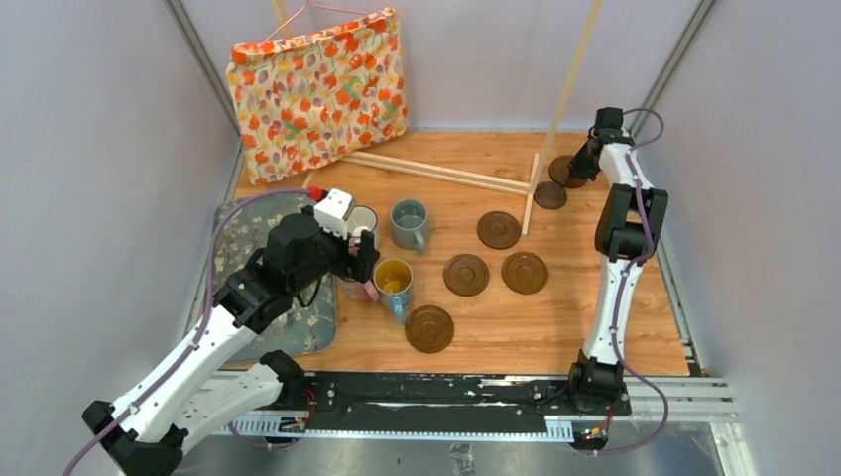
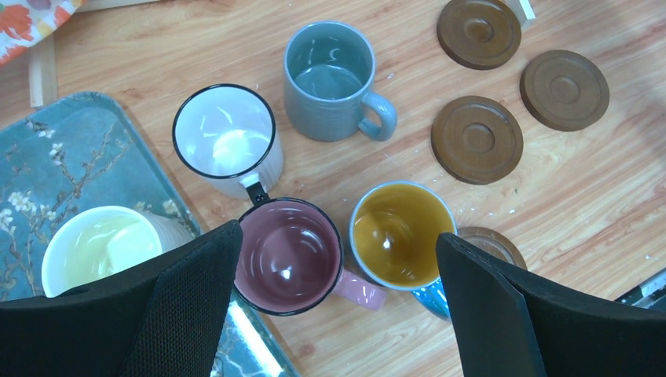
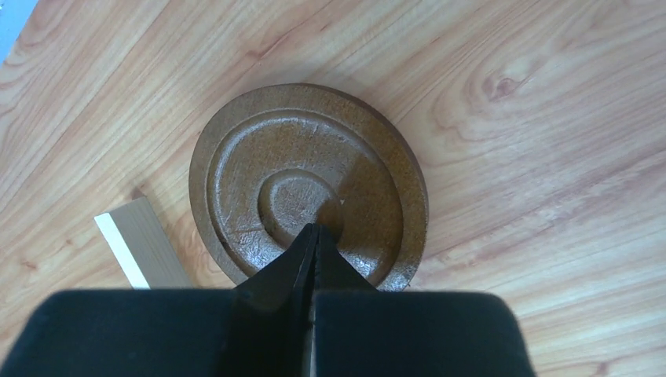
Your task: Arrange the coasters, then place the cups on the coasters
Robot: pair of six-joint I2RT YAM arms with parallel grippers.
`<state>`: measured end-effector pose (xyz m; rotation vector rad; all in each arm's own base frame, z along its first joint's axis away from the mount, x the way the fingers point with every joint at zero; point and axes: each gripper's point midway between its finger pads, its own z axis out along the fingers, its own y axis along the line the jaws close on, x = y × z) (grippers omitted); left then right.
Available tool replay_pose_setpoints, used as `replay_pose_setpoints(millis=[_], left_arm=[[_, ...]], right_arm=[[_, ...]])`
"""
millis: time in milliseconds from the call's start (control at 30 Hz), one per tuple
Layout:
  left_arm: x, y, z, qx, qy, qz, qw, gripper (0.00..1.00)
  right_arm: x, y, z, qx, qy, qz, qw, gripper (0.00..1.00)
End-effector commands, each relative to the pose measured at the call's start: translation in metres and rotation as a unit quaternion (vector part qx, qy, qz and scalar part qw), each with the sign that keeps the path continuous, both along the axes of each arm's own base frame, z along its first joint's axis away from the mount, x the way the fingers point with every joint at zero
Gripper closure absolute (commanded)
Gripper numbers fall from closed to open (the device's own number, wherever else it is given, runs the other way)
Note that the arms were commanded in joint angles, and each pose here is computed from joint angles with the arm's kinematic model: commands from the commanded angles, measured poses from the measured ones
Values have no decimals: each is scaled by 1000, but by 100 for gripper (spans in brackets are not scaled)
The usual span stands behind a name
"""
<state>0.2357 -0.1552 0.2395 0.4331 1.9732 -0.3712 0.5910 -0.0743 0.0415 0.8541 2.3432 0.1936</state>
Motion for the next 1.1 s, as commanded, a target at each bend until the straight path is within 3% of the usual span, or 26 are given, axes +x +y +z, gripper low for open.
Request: replay_pose_setpoints(millis=[0,300,533,1067], left_arm=[[2,1,1,-4,-4,4,1000,0],[1,1,0,-2,-2,3,1000,0],[0,0,3,-8,-5,-1,1000,0],[-2,-1,6,-14,-10,-4,1000,0]], right_arm=[[-25,-17,-19,-24,68,-6,997,100],[-73,-48,-29,-86,141,-49,985,100],[-122,-62,-21,-70,170,-80,980,100],[-302,-8,-29,-16,238,-155,959,100]])
